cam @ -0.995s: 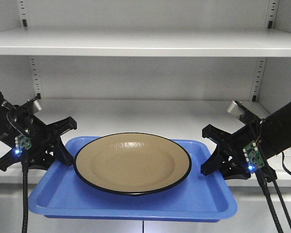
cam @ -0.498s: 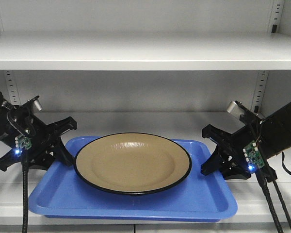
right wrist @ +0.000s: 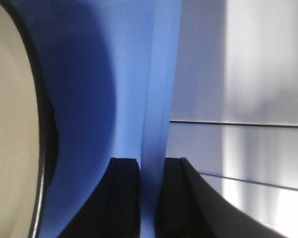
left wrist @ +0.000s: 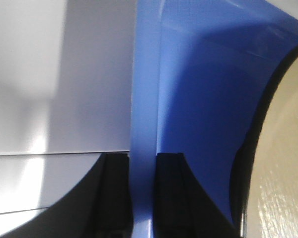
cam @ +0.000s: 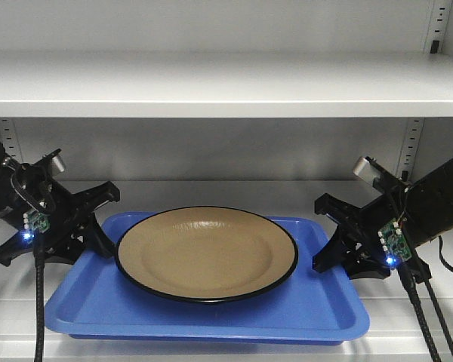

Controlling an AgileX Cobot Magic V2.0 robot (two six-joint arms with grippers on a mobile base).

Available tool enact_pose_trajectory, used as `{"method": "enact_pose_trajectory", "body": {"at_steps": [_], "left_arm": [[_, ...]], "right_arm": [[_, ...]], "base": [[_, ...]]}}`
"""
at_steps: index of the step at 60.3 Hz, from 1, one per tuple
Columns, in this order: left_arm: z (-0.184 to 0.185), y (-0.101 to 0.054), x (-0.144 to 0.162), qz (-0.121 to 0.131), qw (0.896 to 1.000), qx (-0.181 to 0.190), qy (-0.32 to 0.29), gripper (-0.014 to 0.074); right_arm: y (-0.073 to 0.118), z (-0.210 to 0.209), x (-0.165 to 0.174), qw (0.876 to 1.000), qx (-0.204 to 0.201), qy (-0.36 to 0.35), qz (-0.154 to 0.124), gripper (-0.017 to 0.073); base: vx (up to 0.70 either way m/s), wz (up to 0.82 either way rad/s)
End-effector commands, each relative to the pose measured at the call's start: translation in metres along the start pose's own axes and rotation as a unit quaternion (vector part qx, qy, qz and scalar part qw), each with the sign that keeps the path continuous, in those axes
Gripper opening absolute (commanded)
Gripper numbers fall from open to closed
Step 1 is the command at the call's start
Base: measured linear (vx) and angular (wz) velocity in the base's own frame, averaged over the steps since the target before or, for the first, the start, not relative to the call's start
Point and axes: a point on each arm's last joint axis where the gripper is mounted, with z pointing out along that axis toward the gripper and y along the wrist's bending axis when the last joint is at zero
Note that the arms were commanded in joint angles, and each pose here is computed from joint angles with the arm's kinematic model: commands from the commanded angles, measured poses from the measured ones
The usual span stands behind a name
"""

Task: Place disk in tray to left cabinet
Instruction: 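Lower the tray with both grippers onto the cabinet shelf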

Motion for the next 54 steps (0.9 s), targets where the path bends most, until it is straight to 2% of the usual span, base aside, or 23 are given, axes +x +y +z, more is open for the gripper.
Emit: {"method": "enact_pose_trajectory", "body": {"at_steps": [1,39,54], "left_arm": [[-0.029,-0.035,0.012,-0.001,0.996,0.091,-0.016,0.0],[-0.029,-0.035,0.012,-0.001,0.996,0.091,-0.017,0.0],[-0.02,-0.031,-0.004,-0.008,0.993,0.089,-0.071,0.0]], "right_arm": [[0.034,-0.026,0.004,0.996,-0.083,-0.039,-0.008,-0.0004],[0.034,-0.026,0.004,0.996,-0.082,-0.042,-0.008,-0.0004],[0.028,-0.022,-0.01,0.993,-0.066,-0.097,-0.008,-0.0004]], "base": [[0.01,-0.02],[0.0,0.0],[0.0,0.0]]}}
